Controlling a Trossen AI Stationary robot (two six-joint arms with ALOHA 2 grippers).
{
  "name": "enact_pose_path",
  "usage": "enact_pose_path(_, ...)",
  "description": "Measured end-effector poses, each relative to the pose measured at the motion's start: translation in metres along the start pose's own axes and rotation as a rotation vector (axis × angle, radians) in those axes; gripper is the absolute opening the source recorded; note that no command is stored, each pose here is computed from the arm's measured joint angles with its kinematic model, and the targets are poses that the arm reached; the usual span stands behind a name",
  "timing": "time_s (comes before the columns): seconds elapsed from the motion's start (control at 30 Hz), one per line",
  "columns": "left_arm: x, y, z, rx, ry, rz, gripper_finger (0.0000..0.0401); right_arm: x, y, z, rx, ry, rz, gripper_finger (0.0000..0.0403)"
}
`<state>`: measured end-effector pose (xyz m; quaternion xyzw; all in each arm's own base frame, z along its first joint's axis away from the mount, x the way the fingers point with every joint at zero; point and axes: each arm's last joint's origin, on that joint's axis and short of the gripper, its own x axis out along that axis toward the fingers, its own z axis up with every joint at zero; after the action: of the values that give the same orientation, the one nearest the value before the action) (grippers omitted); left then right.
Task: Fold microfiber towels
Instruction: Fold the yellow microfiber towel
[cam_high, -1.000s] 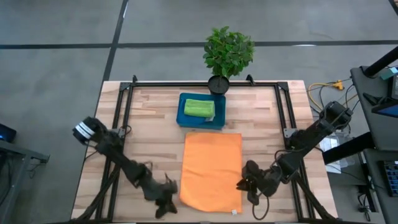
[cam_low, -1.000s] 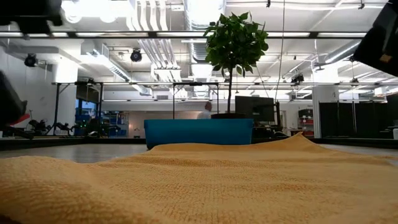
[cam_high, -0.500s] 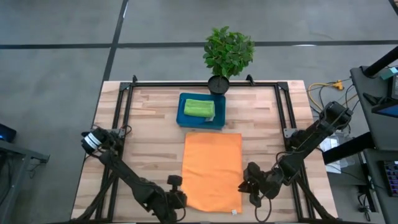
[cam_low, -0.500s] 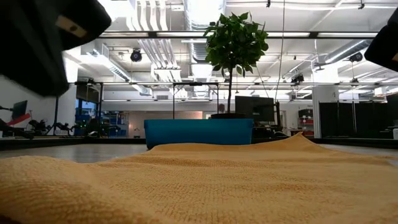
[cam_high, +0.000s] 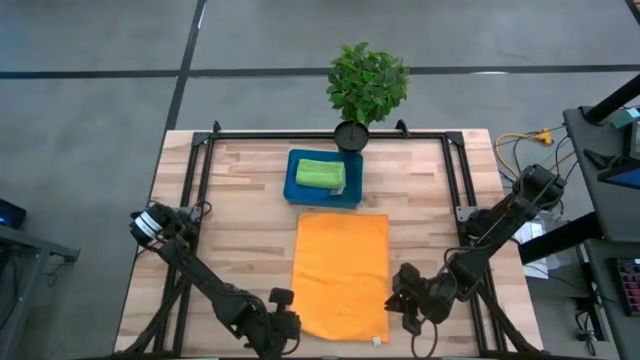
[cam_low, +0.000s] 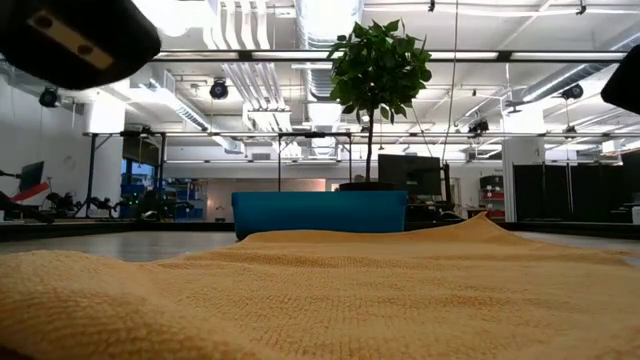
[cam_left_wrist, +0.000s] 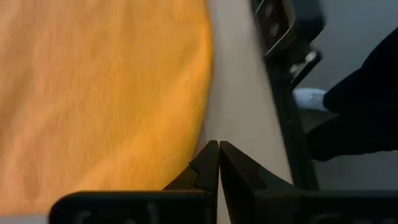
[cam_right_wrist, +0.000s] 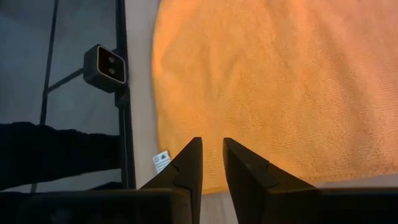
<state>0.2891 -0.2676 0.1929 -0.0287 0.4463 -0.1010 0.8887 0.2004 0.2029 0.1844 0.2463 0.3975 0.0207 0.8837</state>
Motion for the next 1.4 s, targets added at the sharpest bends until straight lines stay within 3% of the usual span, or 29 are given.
enact_pose_path(0.07,0.0,0.001,-0.004,-0.002,0.03,0.009,0.0001,0.0,0.0,0.0,0.002,-0.008,-0.005,0.0059)
enact_pose_path(0.2,-0.001,-0.002,-0.008,0.116,0.053,0.005,0.0025,0.0,0.0,0.0,0.002,-0.013,-0.008,0.0059)
enact_pose_path(0.53,0.024,0.006,-0.02,0.369,0.113,0.058,0.0167,0.0,0.0,0.0,0.033,-0.014,-0.008,0.0058)
enact_pose_path(0.7,0.043,0.012,-0.022,0.375,0.157,0.081,0.0197,0.0,0.0,0.0,0.092,-0.014,-0.003,0.0059)
enact_pose_path(0.83,0.043,0.016,-0.02,0.362,0.159,0.077,0.0155,-0.002,0.003,-0.004,0.118,-0.009,0.011,0.0059)
enact_pose_path(1.0,0.041,0.021,-0.016,0.329,0.197,-0.015,0.0022,-0.004,0.006,-0.007,0.116,-0.011,0.015,0.0059)
enact_pose_path(1.13,0.036,0.027,-0.011,0.296,0.234,-0.122,0.0009,-0.004,0.006,-0.007,0.125,-0.024,0.009,0.0059)
enact_pose_path(1.4,0.035,0.059,0.016,0.102,0.327,-0.669,0.0001,-0.004,0.005,-0.006,0.132,-0.07,-0.012,0.0059)
